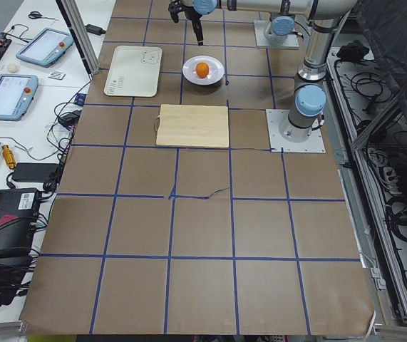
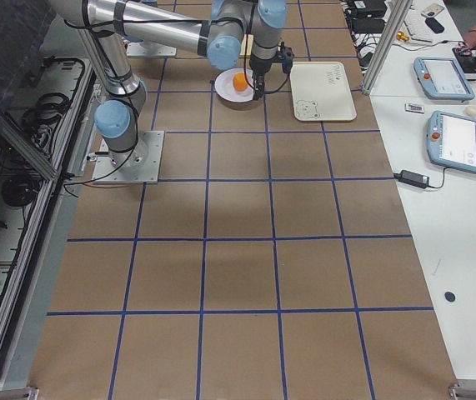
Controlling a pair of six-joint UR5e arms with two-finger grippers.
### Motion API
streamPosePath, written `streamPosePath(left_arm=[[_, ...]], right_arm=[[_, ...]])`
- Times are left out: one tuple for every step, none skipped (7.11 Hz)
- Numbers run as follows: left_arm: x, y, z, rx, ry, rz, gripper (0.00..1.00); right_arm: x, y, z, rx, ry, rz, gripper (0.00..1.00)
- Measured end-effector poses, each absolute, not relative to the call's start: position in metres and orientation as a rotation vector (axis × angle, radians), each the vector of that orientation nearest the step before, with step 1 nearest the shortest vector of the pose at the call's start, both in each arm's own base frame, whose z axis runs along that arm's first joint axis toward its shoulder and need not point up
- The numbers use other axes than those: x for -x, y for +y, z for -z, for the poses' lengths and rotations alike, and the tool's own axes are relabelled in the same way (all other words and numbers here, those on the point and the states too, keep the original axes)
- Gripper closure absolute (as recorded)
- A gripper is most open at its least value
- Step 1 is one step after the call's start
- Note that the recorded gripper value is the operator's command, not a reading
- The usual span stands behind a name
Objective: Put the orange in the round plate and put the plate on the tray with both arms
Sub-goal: 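Move the left arm back while the right gripper reaches to the plate rim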
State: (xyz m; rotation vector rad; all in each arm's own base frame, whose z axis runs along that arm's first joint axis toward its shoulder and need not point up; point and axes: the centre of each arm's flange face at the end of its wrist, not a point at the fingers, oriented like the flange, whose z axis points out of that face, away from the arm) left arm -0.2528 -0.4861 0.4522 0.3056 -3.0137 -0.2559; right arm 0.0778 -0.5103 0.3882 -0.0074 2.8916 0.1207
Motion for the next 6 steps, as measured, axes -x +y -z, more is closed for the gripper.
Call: streamPosePath(left_arm=[[0.245,-0.487,-0.464,-0.286,-3.018,0.19,0.0],[0.234,-0.496,-0.473,-0.255,-3.032,0.07,0.0],[0.217,-0.507,-0.48,-0.183,-3.054,-0.035,0.0],[0.2,-0.513,-0.486,-0.106,-3.07,-0.091,0.0],[0.184,-0.514,-0.49,-0.081,-3.078,-0.115,0.0],[0.175,-0.512,-0.491,-0.08,-3.08,-0.118,0.0]], right_arm=[[-0.082,-0.519,-0.362,0.014,2.795,-0.097,0.0],[-0.086,-0.525,-0.334,0.016,2.727,-0.071,0.0],[-0.091,-0.526,-0.305,0.018,2.667,-0.044,0.0],[-0.097,-0.522,-0.279,0.022,2.606,-0.015,0.0],[-0.102,-0.519,-0.255,0.031,2.555,0.023,0.0],[-0.106,-0.515,-0.23,0.044,2.529,0.039,0.0]])
